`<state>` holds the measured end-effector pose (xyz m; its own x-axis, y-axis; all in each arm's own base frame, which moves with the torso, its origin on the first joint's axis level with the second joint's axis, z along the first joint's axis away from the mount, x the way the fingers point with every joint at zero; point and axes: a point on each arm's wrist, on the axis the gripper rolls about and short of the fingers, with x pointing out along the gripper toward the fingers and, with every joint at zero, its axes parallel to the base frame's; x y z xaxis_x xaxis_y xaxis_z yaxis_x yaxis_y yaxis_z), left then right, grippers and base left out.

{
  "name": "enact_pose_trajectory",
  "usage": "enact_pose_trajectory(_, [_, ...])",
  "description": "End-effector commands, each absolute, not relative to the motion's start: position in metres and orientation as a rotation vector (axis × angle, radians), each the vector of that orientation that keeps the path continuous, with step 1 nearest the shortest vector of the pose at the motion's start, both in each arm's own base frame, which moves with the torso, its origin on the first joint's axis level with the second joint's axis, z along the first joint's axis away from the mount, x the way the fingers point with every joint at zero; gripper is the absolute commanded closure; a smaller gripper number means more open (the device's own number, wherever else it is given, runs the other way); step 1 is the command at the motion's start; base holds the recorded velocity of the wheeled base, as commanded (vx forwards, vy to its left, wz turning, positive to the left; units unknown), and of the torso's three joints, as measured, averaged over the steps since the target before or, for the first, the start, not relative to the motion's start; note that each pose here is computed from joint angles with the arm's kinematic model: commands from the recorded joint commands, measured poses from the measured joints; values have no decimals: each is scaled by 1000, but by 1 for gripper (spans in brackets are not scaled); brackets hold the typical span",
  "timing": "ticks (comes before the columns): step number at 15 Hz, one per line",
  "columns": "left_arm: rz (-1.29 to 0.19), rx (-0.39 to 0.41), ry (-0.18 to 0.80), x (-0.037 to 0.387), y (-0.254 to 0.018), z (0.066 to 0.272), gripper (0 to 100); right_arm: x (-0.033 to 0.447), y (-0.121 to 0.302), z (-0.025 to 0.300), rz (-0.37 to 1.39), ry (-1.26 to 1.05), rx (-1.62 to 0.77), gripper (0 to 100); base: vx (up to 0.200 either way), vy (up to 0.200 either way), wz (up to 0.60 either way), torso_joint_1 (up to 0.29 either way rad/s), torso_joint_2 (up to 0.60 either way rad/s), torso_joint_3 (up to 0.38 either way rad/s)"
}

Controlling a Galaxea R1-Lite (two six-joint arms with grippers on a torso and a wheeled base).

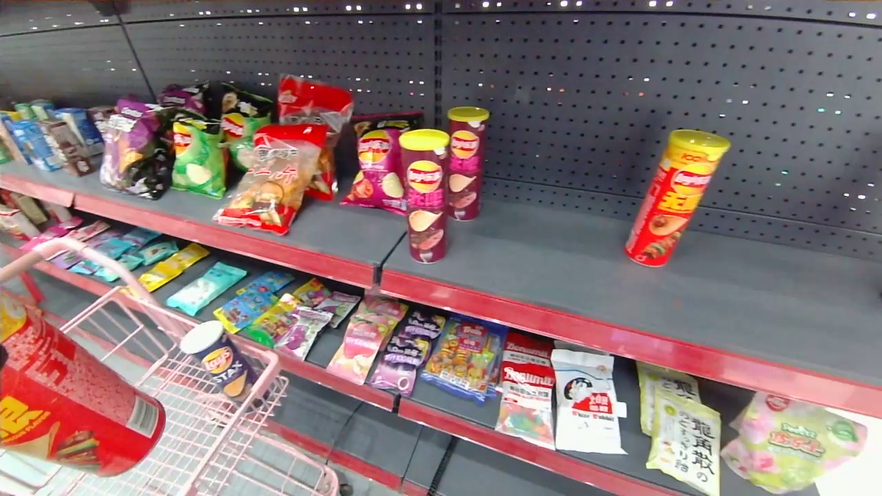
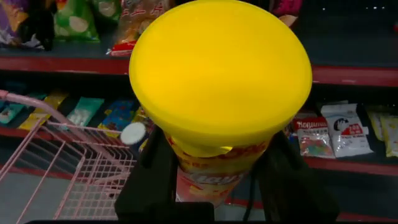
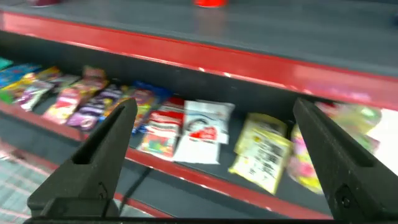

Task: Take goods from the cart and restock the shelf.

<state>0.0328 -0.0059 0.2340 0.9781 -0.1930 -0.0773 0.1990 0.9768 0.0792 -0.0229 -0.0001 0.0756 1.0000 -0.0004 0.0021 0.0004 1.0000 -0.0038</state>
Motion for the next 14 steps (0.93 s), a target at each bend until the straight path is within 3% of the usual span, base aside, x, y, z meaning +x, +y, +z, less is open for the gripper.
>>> enact_pose_trajectory(1, [-200,88,76,33,-6,232,100,-23,0,76,0,-2,-5,0,0,0,-600,2,-2,2])
enact_pose_trajectory(5, [-211,88,89,29,-6,222,100,-23,0,76,0,-2,-5,0,0,0,-600,2,-1,4])
enact_pose_trajectory(12, [-213,168,95,26,-5,213,100,-23,0,76,6,-2,-3,0,0,0,0,0,0,0])
enact_pose_trajectory(14, [-215,168,93,25,-5,212,100,-23,0,76,5,-2,-3,0,200,0,0,0,2,5])
